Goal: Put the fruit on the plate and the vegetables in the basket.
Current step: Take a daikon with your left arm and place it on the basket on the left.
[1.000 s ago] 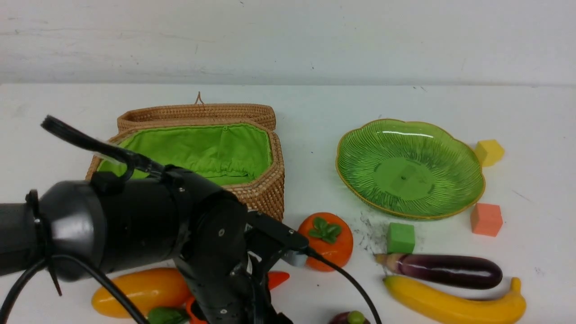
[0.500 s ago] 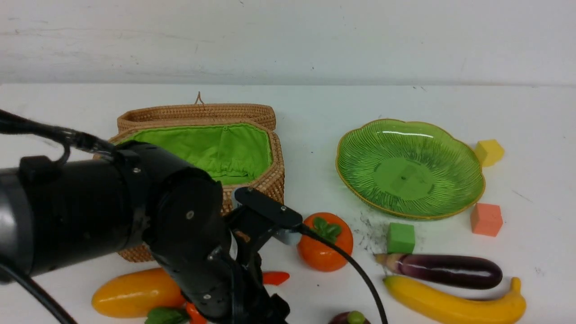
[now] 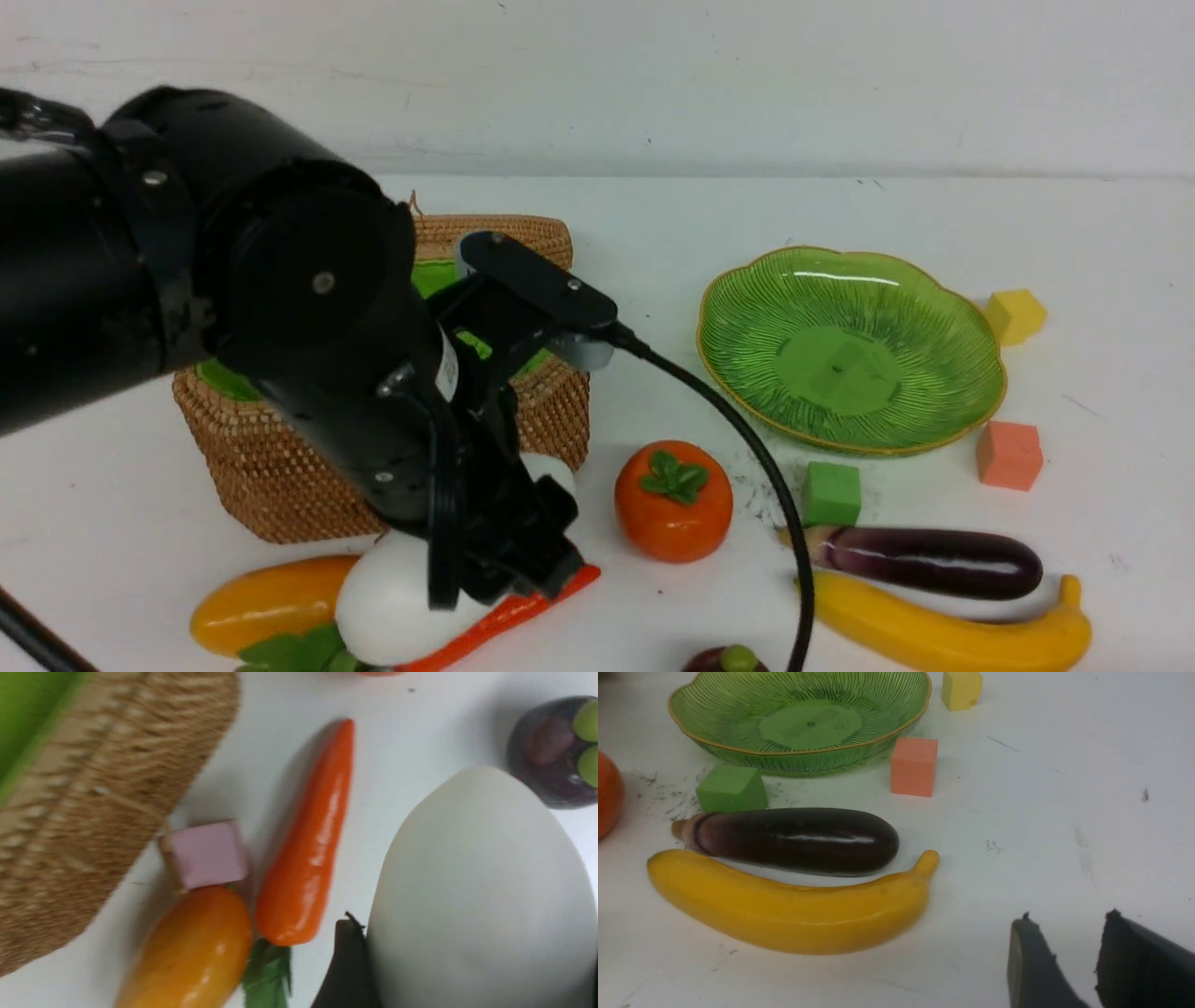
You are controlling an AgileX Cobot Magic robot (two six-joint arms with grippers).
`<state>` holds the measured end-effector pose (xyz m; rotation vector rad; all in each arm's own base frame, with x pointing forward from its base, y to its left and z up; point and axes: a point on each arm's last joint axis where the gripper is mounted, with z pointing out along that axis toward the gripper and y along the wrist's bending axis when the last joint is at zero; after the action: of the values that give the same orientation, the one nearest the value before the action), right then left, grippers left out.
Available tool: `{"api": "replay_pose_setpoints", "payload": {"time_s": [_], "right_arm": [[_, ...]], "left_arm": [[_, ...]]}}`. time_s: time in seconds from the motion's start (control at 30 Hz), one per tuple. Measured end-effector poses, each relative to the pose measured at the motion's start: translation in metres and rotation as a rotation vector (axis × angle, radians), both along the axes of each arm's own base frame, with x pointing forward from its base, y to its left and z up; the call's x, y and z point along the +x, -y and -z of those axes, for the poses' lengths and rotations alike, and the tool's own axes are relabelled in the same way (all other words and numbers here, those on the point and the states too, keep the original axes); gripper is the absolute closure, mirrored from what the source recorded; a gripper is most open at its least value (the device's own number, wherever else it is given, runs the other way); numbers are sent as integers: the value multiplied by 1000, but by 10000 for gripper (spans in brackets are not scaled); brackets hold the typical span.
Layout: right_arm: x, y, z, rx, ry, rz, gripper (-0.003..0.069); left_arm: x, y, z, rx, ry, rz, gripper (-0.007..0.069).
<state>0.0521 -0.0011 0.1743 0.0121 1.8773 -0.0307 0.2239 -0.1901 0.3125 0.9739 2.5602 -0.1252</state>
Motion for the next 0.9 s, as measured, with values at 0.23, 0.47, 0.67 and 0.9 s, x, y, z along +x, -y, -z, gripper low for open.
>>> {"api": "replay_pose_setpoints", "payload": {"time_s": [0.23, 0.47, 0.67, 0.9], "right_arm": [[0, 0, 0, 0, 0, 0, 417], [0, 0, 0, 0, 0, 0, 417], [0, 0, 0, 0, 0, 0, 417], [0, 0, 0, 1, 0, 0, 417]], "left_arm": [[26, -30, -14, -21, 41, -137, 94], [55, -56, -40, -94, 155, -259, 94], [89, -69, -35, 61, 332, -213, 94], [131, -59, -14, 227, 529, -37, 94]]}}
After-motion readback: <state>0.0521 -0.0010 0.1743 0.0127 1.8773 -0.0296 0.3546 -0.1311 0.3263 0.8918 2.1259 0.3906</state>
